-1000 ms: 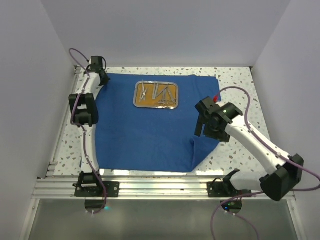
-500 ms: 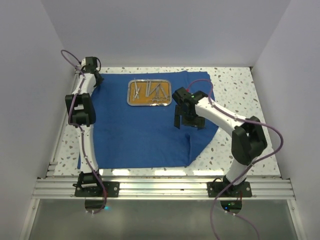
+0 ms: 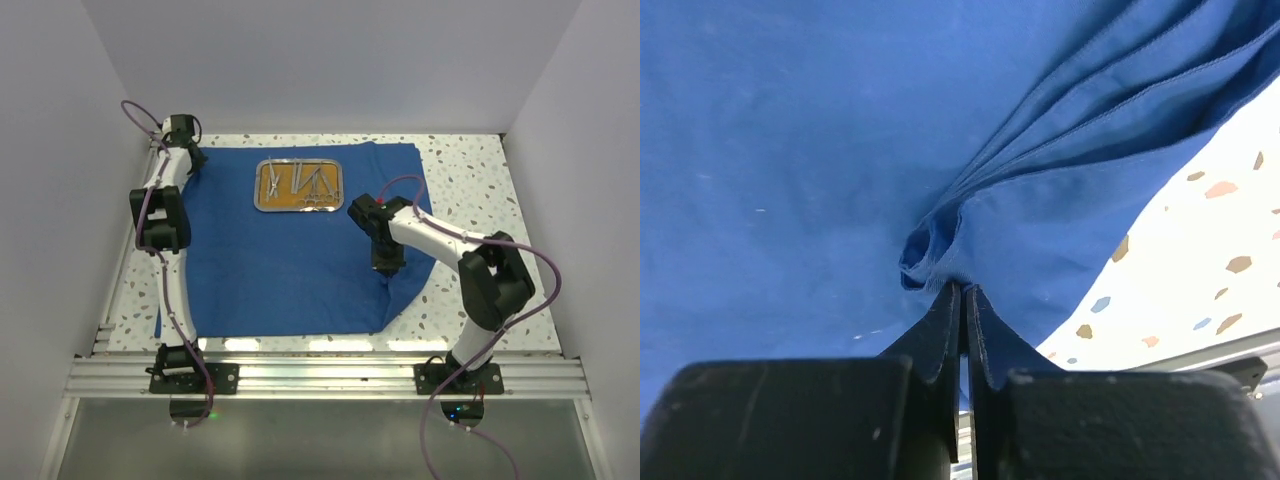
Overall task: Open and lay out the surgical kit
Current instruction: Smooth out the surgical kit at the center of the board.
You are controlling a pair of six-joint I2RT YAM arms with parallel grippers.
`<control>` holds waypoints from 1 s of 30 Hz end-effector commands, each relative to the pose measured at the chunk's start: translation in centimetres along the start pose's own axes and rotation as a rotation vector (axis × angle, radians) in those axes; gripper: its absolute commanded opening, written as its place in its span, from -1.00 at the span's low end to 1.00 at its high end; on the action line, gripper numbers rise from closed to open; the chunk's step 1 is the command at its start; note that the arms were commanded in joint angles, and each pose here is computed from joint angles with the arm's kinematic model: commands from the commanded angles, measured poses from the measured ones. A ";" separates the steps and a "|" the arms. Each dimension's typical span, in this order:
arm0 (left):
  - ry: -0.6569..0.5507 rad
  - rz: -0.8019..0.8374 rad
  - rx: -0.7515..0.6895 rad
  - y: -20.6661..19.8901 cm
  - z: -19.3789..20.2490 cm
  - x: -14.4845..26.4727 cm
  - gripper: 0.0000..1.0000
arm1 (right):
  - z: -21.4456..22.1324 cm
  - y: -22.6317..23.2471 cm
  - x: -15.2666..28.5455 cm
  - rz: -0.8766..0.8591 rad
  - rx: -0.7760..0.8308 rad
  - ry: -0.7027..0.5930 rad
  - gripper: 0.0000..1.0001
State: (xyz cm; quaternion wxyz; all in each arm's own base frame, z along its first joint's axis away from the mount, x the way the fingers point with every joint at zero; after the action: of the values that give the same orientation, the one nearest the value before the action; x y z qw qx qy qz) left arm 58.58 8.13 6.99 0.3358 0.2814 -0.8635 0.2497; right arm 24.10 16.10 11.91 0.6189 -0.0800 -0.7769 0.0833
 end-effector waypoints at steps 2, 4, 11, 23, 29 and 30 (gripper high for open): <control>-0.037 0.000 0.024 0.5 -1.7 1.0 -1.00 | 0.8 -1.3 0.6 0.040 -0.018 -0.012 -1.00; -0.037 0.002 0.022 0.5 -1.7 1.0 -1.00 | 1.3 -2.5 1.2 0.095 -0.031 -0.015 -1.00; -0.036 0.003 0.020 0.6 -1.6 0.9 -1.00 | 6.0 -9.9 6.9 0.310 -0.220 -0.054 -1.00; -0.031 0.025 0.010 0.3 -1.5 1.0 -1.00 | 12.0 -14.7 10.6 0.103 -0.543 -0.208 0.97; -0.027 0.043 0.003 0.2 -1.4 1.2 -1.00 | 7.4 -12.7 13.0 -0.111 -0.473 -0.421 0.86; -0.024 0.048 0.005 0.1 -1.4 1.3 -1.00 | 5.9 -11.1 12.8 -0.142 -0.411 -0.414 0.80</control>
State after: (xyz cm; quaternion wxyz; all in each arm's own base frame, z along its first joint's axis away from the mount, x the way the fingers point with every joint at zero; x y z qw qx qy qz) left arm 58.49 8.02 6.95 0.3315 0.2724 -0.8678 0.2508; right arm 12.90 6.30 25.06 0.4160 -0.1782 -0.8777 -0.1576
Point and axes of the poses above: each gripper's point midway between its finger pads, its own x axis back along the fingers, its own y axis along the line the jaws close on, z = x × y, the point moved 6 cm from there along x, back along the fingers, and after that the axes turned 7 degrees about x, right-handed, at the moved point
